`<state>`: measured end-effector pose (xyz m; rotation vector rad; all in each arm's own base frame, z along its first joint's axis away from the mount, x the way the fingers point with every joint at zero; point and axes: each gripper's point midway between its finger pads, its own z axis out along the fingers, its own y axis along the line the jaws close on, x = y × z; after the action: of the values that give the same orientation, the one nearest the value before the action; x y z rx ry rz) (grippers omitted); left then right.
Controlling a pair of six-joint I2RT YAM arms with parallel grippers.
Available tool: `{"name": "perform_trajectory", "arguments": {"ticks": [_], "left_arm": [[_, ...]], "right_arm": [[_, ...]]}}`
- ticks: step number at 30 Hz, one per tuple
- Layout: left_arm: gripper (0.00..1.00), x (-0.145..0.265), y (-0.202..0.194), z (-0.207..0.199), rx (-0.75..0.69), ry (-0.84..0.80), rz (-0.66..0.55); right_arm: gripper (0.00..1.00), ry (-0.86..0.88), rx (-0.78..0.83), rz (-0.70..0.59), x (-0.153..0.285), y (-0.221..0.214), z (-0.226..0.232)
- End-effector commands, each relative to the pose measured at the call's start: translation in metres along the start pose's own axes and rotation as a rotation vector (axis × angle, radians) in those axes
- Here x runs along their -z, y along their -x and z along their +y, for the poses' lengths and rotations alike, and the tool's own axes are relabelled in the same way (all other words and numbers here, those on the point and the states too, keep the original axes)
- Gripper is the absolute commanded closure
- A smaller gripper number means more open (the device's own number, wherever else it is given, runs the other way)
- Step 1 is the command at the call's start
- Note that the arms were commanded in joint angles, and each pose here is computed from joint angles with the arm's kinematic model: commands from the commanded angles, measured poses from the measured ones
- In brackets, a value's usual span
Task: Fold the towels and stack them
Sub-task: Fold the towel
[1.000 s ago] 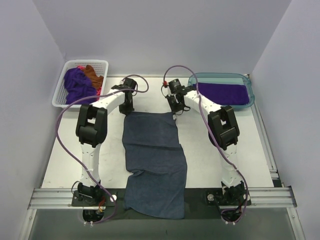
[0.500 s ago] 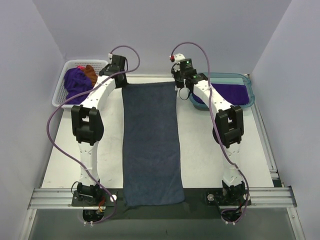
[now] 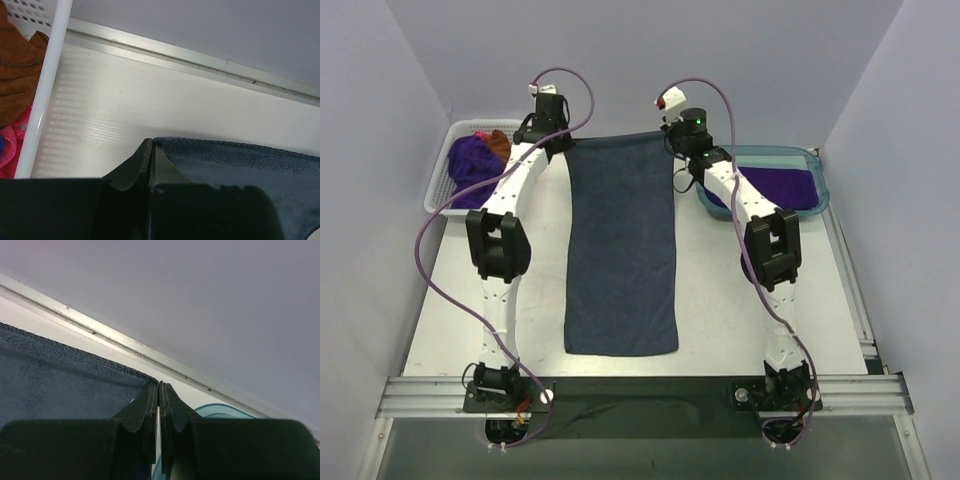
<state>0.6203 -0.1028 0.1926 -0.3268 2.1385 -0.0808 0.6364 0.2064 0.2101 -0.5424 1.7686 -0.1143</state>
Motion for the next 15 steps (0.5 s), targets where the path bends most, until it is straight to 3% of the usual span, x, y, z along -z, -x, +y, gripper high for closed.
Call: {"name": "perform_trajectory", "arguments": {"ticks": [1, 3, 6, 7, 8, 9, 10, 12, 13, 15], "left_arm": [[1.0, 0.008, 0.036, 0.008, 0.029, -0.005, -0.094], [1.0, 0.017, 0.035, 0.01, 0.018, -0.016, -0.085], [1.0, 0.039, 0.039, 0.008, 0.011, -0.05, -0.085], [1.0, 0.037, 0.019, 0.015, -0.002, -0.036, -0.039], [1.0, 0.057, 0.03, 0.015, 0.0, -0.053, -0.069], [1.0, 0.063, 0.031, 0.015, 0.003, -0.063, -0.09], [1.0, 0.061, 0.006, 0.024, -0.006, -0.049, -0.047], [1.0, 0.089, 0.015, 0.025, 0.001, -0.079, -0.098], [1.0, 0.09, -0.008, 0.032, -0.006, -0.074, -0.054], [1.0, 0.115, -0.007, 0.035, -0.005, -0.092, -0.067]], "right_arm": [[1.0, -0.093, 0.033, -0.094, 0.009, 0.03, -0.03], [1.0, -0.067, 0.044, -0.119, 0.024, 0.044, -0.026], [1.0, -0.013, 0.085, -0.045, 0.041, 0.016, -0.009], [1.0, -0.01, 0.088, -0.068, 0.057, 0.03, -0.008], [1.0, 0.013, 0.097, -0.024, 0.063, 0.006, 0.001], [1.0, 0.016, 0.088, -0.047, 0.079, 0.017, 0.0], [1.0, 0.028, 0.09, -0.046, 0.087, 0.016, 0.005], [1.0, 0.056, 0.081, -0.02, 0.107, 0.008, 0.013], [1.0, 0.074, 0.082, -0.013, 0.114, 0.006, 0.02], [1.0, 0.11, 0.078, 0.011, 0.137, 0.001, 0.027]]}}
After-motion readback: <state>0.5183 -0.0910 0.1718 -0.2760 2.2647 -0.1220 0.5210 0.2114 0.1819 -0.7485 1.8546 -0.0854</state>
